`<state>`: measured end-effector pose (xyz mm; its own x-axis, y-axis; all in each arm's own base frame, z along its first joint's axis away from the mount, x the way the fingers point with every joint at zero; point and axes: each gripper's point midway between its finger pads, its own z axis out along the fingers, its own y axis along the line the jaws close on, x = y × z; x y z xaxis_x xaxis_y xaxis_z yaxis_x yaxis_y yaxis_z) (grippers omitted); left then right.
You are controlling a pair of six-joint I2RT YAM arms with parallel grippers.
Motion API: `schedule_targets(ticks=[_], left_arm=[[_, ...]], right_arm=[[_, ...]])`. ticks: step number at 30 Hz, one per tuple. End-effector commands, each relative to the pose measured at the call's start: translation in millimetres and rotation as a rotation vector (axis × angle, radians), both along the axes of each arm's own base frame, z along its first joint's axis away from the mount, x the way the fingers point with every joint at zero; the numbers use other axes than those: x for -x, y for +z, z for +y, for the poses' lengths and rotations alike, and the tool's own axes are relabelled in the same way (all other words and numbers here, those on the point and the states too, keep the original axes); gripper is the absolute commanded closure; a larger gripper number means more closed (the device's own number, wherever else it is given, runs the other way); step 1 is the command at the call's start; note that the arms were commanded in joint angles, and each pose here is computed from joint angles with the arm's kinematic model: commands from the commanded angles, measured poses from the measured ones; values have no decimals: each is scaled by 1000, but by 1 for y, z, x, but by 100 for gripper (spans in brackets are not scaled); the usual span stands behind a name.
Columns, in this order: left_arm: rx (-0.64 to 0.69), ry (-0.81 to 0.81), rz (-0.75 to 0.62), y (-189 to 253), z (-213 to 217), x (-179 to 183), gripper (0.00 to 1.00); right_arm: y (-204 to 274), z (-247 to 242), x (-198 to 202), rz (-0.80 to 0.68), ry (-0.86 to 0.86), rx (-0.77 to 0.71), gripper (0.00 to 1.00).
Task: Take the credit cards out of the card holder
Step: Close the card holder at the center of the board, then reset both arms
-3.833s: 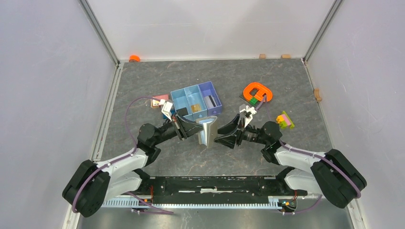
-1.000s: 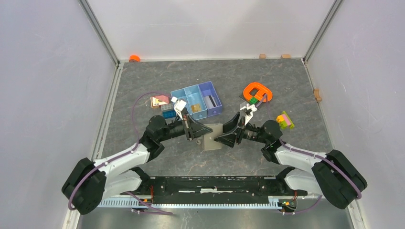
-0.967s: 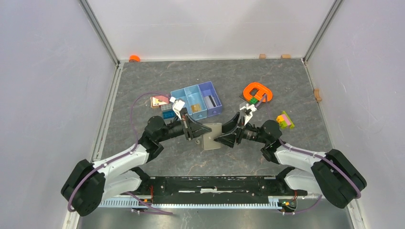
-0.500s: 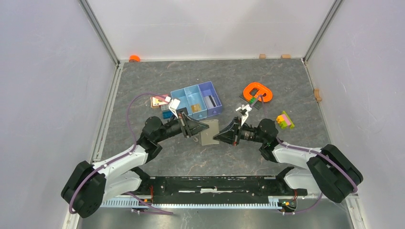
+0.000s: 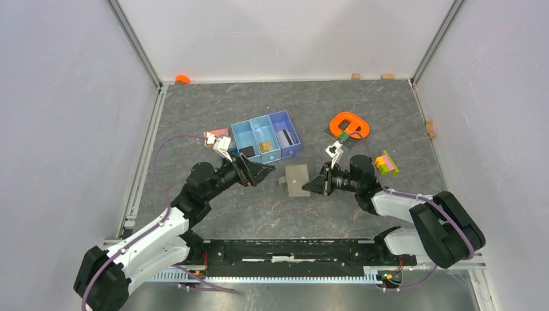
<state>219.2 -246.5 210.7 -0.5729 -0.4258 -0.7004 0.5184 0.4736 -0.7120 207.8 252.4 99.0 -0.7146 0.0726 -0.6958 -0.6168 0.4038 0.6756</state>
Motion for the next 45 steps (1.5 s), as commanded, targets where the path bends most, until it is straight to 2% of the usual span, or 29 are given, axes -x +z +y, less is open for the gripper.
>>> schedule_targets(ticks=[1, 9, 10, 12, 14, 16, 18, 19, 21, 24, 29, 32, 36, 38, 45], left_arm=[[-45, 81, -42, 5, 11, -11, 13], [-60, 84, -36, 1, 10, -13, 12], [-62, 87, -37, 1, 11, -14, 12], [-65, 91, -38, 1, 11, -14, 12], [-70, 96, -38, 0, 12, -15, 12], [-78, 106, -43, 1, 14, -16, 12], [-97, 123, -49, -1, 17, -18, 12], [-105, 123, -60, 0, 18, -18, 11], [-122, 111, -103, 1, 18, -16, 1], [-152, 141, -158, 2, 26, -18, 0], [-236, 246, -253, 1, 49, -26, 0], [-319, 395, -292, 0, 78, -38, 0], [-464, 594, -326, 0, 120, -52, 0], [-538, 684, -319, -2, 139, -56, 0], [-762, 817, -308, -27, 172, -73, 0]], right_arm=[[-33, -10, 3, 74, -9, 86, 97], [-72, -17, -16, 153, -64, 213, 94], [-77, -19, -19, 155, -76, 237, 90], [-83, -25, -27, 156, -111, 280, 66], [-82, -33, -37, 133, -159, 306, 51], [-79, -43, -45, 97, -207, 346, 44], [-74, -52, -51, 57, -245, 378, 41], [-71, -56, -52, 36, -261, 391, 40], [-61, -67, -58, -16, -316, 419, 33], [-41, -87, -67, -127, -425, 448, 23], [-9, -129, -80, -306, -686, 454, 19], [0, -158, -86, -410, -819, 519, 19], [14, -181, -90, -604, -866, 628, 15], [14, -204, -89, -635, -955, 704, 12], [9, -231, -80, -758, -1001, 793, 12]])
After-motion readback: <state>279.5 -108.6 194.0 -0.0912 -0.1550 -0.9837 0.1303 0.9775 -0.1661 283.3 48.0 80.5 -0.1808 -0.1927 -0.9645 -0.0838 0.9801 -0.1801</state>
